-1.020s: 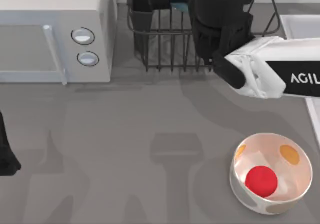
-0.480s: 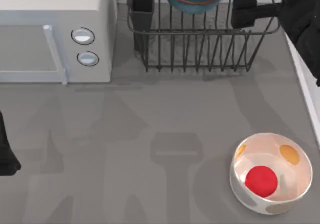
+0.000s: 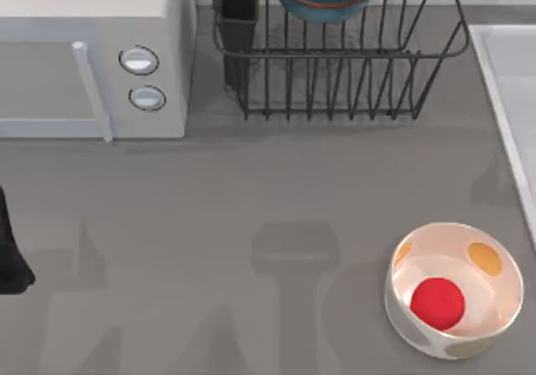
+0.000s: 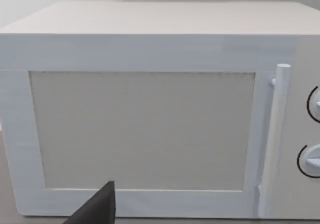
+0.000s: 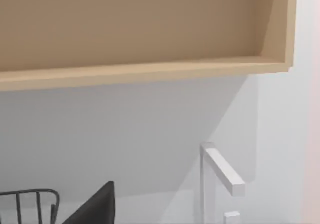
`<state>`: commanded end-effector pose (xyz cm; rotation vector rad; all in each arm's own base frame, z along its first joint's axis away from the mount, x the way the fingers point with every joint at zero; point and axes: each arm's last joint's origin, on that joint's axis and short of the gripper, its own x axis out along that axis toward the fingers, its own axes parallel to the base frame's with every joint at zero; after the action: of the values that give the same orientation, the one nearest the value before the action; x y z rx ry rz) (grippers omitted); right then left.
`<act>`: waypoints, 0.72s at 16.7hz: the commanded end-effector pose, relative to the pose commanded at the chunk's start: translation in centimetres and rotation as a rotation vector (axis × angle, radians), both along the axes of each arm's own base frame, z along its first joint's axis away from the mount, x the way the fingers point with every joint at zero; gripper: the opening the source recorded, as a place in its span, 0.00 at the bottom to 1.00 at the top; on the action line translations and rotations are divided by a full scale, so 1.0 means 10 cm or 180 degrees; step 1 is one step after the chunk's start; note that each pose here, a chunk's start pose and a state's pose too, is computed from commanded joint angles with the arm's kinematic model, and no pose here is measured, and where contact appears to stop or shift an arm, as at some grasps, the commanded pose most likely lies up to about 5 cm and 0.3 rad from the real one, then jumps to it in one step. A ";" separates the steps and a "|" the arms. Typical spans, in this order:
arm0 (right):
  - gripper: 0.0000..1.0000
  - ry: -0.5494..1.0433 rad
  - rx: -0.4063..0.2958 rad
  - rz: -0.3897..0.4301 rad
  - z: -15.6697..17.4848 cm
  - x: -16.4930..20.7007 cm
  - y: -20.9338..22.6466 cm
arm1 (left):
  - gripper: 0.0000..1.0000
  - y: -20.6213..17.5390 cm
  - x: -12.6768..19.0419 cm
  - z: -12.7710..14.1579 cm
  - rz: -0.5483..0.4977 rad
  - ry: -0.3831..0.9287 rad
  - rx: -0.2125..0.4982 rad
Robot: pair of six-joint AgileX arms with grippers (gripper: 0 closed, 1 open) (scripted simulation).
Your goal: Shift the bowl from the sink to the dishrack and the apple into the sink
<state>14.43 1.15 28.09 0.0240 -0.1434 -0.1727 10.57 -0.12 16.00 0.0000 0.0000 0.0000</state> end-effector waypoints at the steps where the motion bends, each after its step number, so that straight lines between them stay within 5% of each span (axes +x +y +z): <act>1: 1.00 0.0017 -0.0012 -0.0050 -0.16 -0.12 -0.06 | 1.00 0.00 0.00 0.00 0.0000 0.0000 0.0000; 7: 1.00 0.0368 -0.0081 0.0336 -1.06 -0.38 -0.15 | 1.00 0.00 0.00 0.00 0.0000 0.0000 0.0000; 12: 1.00 0.0457 -0.0076 0.0550 -1.21 -0.39 -0.13 | 1.00 0.00 0.00 0.00 0.0000 0.0000 0.0000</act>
<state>10.57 -0.12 16.00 0.0000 0.0000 0.0000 10.57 -0.12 16.00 0.0000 0.0000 0.0000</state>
